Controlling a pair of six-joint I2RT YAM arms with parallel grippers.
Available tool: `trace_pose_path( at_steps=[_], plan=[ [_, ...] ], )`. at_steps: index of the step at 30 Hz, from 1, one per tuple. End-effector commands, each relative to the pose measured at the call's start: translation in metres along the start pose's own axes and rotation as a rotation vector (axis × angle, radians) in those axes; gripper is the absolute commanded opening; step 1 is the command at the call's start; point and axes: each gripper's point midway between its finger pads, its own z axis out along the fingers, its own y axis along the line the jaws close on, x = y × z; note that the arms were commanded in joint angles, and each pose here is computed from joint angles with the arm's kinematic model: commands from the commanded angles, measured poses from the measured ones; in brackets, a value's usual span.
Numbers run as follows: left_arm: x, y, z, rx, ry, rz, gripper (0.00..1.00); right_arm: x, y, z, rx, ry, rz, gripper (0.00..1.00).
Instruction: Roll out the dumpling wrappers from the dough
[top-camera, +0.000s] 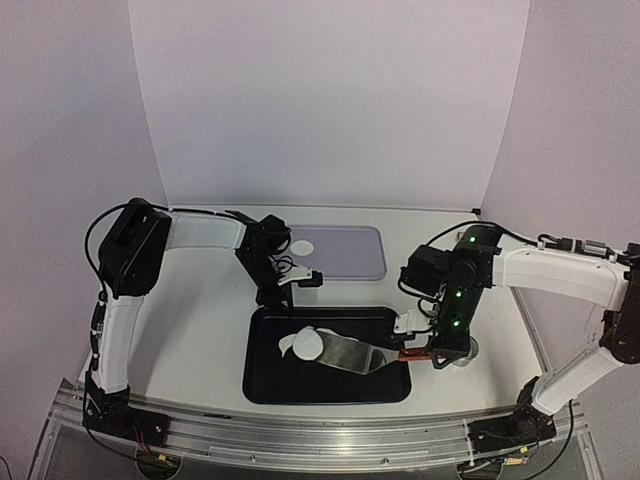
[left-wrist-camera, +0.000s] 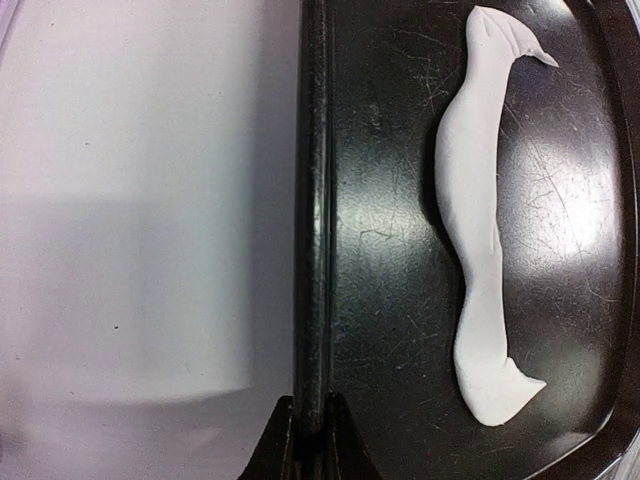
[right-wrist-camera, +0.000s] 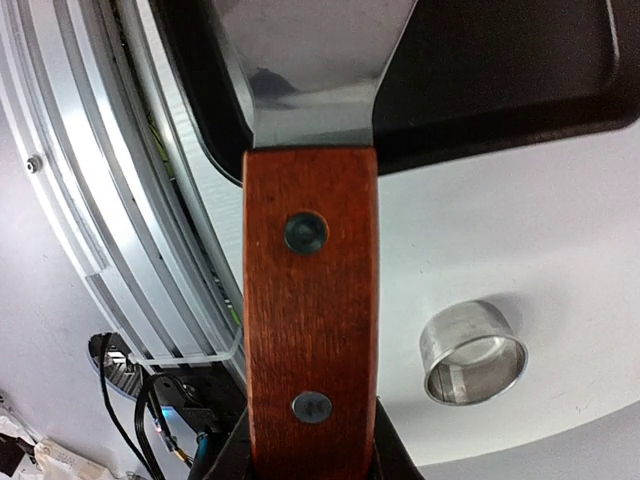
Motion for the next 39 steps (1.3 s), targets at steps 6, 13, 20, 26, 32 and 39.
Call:
trace_pose_path(
  at_steps=[6, 13, 20, 26, 32, 39],
  plan=[
    [-0.021, 0.007, 0.005, -0.006, -0.043, 0.074, 0.00, 0.032, -0.018, -0.011, 0.008, 0.013, 0.047, 0.00],
    [-0.019, 0.006, 0.010, 0.007, -0.034, 0.060, 0.06, 0.032, -0.023, -0.013, 0.005, 0.005, 0.059, 0.00],
    [-0.030, 0.008, -0.007, -0.015, -0.048, 0.074, 0.27, 0.029, -0.027, -0.013, 0.001, 0.001, 0.066, 0.00],
    [-0.037, -0.001, -0.027, 0.003, -0.067, 0.064, 0.39, 0.025, -0.036, -0.022, 0.018, -0.028, 0.083, 0.00],
    [-0.041, 0.007, -0.084, -0.019, -0.169, 0.017, 0.41, 0.014, -0.062, -0.035, 0.039, -0.071, 0.134, 0.00],
    [-0.033, 0.037, -0.154, -0.125, -0.279, -0.085, 0.42, -0.017, -0.110, -0.046, 0.048, -0.111, 0.209, 0.00]
  ],
)
